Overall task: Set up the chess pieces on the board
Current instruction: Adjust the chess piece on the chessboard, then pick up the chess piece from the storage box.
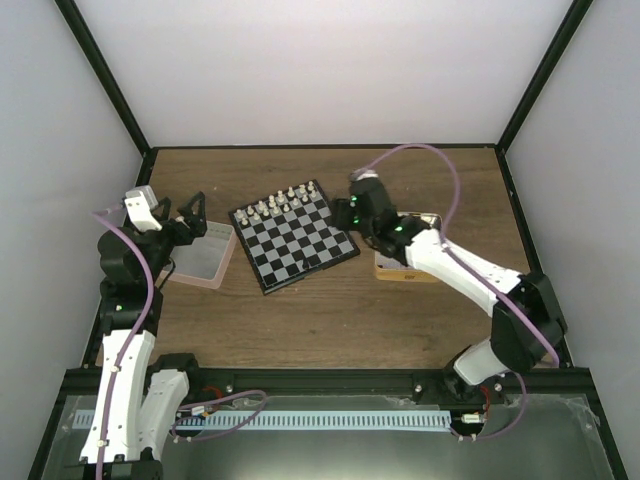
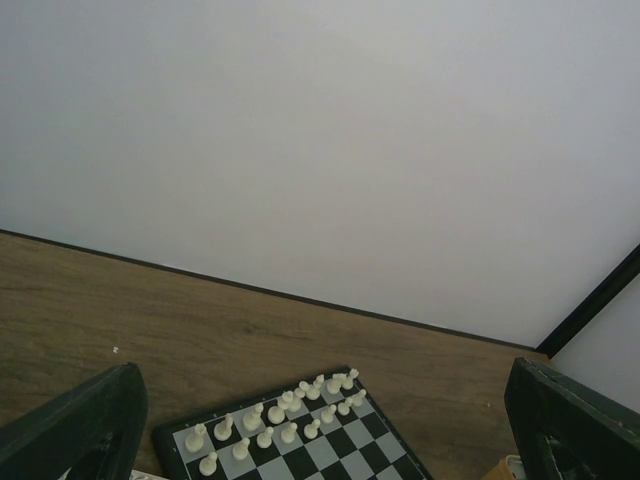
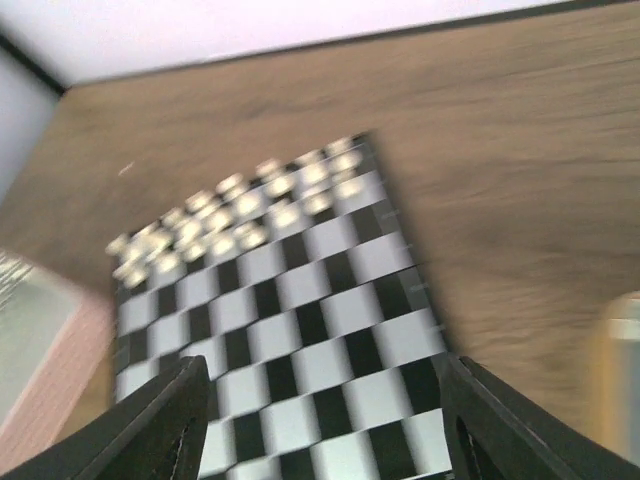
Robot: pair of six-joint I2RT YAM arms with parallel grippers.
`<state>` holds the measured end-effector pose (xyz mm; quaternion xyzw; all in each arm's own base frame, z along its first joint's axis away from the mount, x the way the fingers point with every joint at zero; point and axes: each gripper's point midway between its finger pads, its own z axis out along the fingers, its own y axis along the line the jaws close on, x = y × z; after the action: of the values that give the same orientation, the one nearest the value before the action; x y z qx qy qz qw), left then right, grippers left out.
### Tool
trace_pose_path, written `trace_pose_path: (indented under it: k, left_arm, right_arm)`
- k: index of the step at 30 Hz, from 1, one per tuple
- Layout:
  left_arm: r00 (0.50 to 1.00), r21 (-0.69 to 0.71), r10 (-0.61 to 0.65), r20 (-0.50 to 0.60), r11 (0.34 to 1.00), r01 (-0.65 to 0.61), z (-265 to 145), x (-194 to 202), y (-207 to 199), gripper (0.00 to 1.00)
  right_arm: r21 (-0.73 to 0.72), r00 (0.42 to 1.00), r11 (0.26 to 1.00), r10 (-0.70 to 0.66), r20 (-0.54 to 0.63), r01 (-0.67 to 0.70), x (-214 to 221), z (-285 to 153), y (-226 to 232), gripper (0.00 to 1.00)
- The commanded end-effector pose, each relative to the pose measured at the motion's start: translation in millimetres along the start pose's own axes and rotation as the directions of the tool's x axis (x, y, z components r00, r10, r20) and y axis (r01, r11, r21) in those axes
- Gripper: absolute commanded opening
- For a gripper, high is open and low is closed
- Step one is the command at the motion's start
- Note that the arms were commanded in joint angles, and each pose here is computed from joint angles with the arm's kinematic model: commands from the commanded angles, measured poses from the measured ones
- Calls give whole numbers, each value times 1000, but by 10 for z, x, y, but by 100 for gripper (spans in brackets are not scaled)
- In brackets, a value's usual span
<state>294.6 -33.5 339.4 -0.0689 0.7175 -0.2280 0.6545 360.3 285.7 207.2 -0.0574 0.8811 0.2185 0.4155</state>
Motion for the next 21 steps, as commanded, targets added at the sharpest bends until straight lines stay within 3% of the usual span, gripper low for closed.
trace_pose_path:
  k: [1,7,12,21]
  left_arm:
    - [1000,-4,14,9,1000,-14,-13,-13,13,100]
    - [1000,-5,15,9,1000,-15,-13,-14,15,100]
    - [1000,-9,14,7,1000,-14,-6,-8,25,100]
    - [1000,-12,14,6,1000,-14,-5,-5,31,100]
  right_arm:
    - [273,993,956,85,83,-104,-138,-74,-999,64]
    - [430,978,878,194,81,-210,-21,-128,-1887,61]
    - [490,969,842,246,21,-225,192,13,-2271,46]
    - [553,957,812,278,-85,-186,509,320,-2540,16]
